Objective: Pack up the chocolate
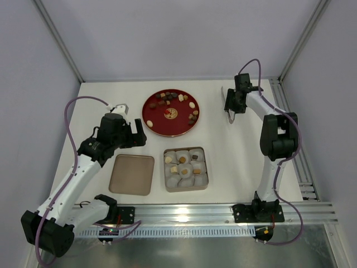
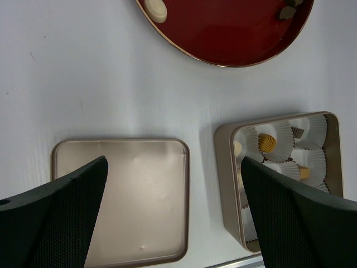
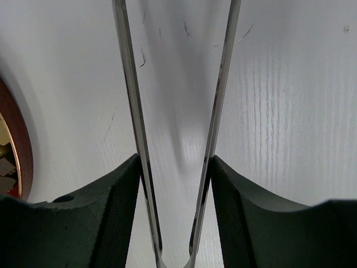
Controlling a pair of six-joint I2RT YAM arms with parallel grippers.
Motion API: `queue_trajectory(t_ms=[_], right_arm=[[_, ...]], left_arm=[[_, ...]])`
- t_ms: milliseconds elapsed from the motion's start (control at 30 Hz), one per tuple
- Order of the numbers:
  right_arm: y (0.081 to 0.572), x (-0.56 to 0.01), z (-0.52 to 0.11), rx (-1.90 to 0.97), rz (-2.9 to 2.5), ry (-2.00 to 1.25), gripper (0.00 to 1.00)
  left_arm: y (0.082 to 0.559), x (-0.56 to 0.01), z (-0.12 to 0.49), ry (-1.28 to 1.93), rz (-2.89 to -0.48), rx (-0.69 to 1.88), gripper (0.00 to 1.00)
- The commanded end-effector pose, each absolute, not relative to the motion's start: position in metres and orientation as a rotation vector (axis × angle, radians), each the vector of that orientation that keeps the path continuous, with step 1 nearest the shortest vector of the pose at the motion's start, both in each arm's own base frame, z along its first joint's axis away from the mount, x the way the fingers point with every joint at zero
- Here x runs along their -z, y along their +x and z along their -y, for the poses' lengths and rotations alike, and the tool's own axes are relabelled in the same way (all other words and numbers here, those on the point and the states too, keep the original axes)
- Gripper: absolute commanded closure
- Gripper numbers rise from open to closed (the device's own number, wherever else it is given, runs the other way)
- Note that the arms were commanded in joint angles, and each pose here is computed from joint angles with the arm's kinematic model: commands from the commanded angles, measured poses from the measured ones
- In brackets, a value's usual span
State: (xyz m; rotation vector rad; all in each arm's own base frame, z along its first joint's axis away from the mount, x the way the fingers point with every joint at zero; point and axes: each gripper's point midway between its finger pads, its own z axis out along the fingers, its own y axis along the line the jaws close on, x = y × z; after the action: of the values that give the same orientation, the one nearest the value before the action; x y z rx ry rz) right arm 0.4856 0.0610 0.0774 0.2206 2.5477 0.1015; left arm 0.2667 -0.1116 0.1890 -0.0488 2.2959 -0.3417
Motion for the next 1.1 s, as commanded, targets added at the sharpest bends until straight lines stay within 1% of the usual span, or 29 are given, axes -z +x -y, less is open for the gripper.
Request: queue_trajectory(t_ms=[0, 100, 233, 500, 933, 1067], right_arm=[[0.496, -0.084, -0.063, -0.104, -2.525, 0.205, 0.46], [0.496, -0.074, -0.064, -0.106, -2.559, 0.206, 0.45], [0.494, -0.065, -0.066, -0.115, -2.588, 0.208, 0.41], [0.494, -0.058, -0.068, -0.116, -2.607, 0.202, 0.38], [0.491, -0.047, -0.069, -0.104, -2.643, 0.186, 0.29], [0.488, -0.055, -0.070, -0.112, -2.635, 0.180, 0.22]], left_arm=[[0.273, -0.208, 0.115, -0.044, -2.235, 0.373, 0.00], [0.273, -0.206, 0.114, -0.043, -2.239, 0.369, 0.00], [0.274, -0.204, 0.114, -0.047, -2.246, 0.359, 0.00], [0.276, -0.197, 0.112, -0.055, -2.270, 0.335, 0.00], [0.279, -0.182, 0.114, -0.056, -2.325, 0.320, 0.00], [0.280, -0.180, 0.113, -0.054, -2.333, 0.311, 0.00]])
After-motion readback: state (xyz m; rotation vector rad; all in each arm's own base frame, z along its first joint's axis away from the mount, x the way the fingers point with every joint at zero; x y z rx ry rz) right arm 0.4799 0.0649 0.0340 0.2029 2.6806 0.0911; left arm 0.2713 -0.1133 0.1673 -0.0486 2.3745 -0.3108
